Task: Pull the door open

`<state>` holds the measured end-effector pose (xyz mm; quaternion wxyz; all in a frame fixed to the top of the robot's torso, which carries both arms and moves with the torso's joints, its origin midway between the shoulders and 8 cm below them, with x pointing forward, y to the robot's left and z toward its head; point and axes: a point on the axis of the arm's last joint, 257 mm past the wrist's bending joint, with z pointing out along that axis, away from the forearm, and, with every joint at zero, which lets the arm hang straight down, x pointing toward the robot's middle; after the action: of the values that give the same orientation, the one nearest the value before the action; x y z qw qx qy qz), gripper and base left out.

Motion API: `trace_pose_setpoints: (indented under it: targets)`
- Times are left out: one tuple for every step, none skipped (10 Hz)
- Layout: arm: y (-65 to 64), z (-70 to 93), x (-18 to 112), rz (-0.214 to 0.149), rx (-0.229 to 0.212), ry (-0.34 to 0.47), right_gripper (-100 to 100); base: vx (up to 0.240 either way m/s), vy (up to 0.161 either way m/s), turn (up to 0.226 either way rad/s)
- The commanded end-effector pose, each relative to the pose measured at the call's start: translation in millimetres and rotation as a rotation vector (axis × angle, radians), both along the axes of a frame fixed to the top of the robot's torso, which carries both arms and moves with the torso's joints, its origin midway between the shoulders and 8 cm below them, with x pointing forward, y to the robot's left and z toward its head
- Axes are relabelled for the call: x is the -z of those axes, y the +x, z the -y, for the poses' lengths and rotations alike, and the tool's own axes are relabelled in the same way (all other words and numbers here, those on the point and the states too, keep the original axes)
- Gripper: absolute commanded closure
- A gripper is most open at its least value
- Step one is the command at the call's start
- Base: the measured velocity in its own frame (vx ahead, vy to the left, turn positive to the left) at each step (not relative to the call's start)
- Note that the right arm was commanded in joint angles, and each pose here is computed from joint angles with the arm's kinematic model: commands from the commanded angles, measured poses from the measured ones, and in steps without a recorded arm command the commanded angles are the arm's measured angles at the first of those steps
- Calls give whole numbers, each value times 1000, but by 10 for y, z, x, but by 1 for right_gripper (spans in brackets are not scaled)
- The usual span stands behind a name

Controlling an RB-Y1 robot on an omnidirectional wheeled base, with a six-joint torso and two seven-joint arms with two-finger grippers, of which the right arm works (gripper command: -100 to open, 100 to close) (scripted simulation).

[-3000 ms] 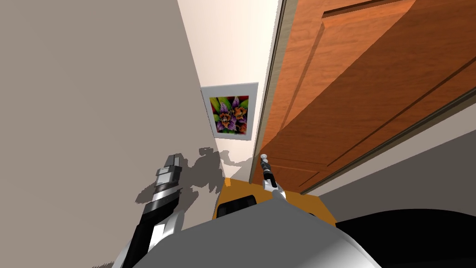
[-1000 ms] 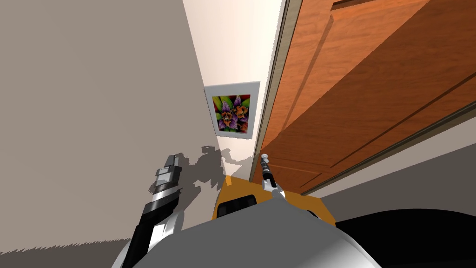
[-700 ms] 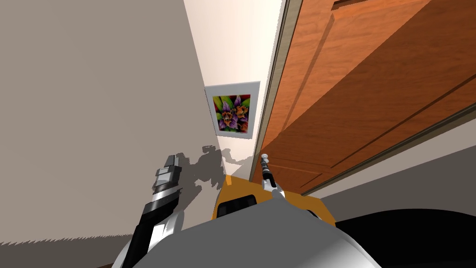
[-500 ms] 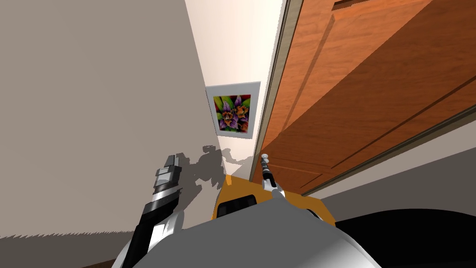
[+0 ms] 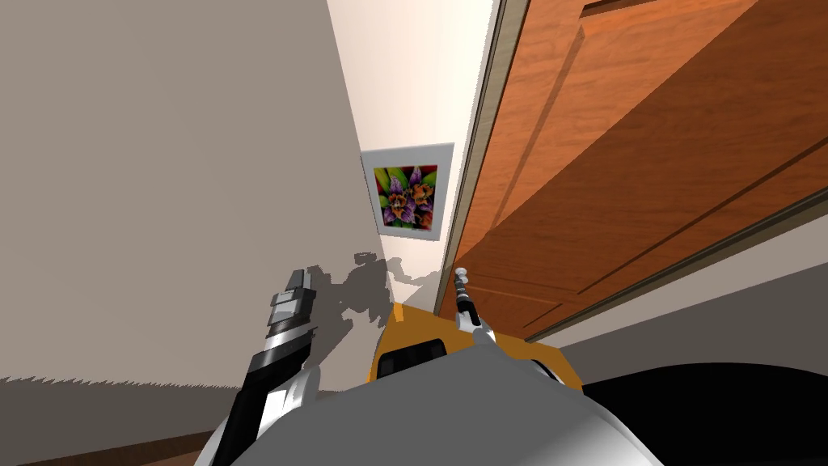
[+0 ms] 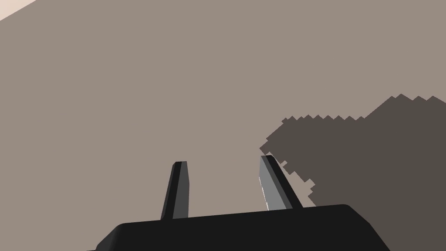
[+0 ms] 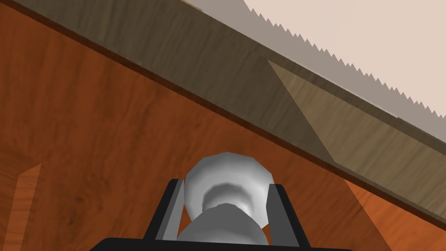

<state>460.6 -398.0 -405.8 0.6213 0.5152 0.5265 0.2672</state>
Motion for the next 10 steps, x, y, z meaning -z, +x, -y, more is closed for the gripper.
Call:
trace_pose_setpoints:
  targets:
    - [-73, 190, -35, 17, 29, 20, 100, -26, -6, 6]
    - [-70, 185, -39, 32, 29, 52, 100, -17, -7, 27]
    - [-70, 185, -39, 34, 30, 59, 100, -6, -3, 28]
    - [-67, 181, -42, 50, 31, 91, 100, -20, 0, 36]
    - [-67, 181, -42, 52, 31, 97, 100, -24, 5, -2]
    - [-66, 181, -44, 53, 31, 97, 100, -5, 3, -30]
    - [-65, 177, -46, 70, 32, 136, 100, -15, -2, 41]
    - [-62, 172, -50, 81, 32, 159, 100, -36, -8, 54]
    - [-62, 172, -50, 87, 33, 174, 100, -32, -10, 39]
    - [-60, 168, -53, 101, 33, 203, 100, -32, -15, 26]
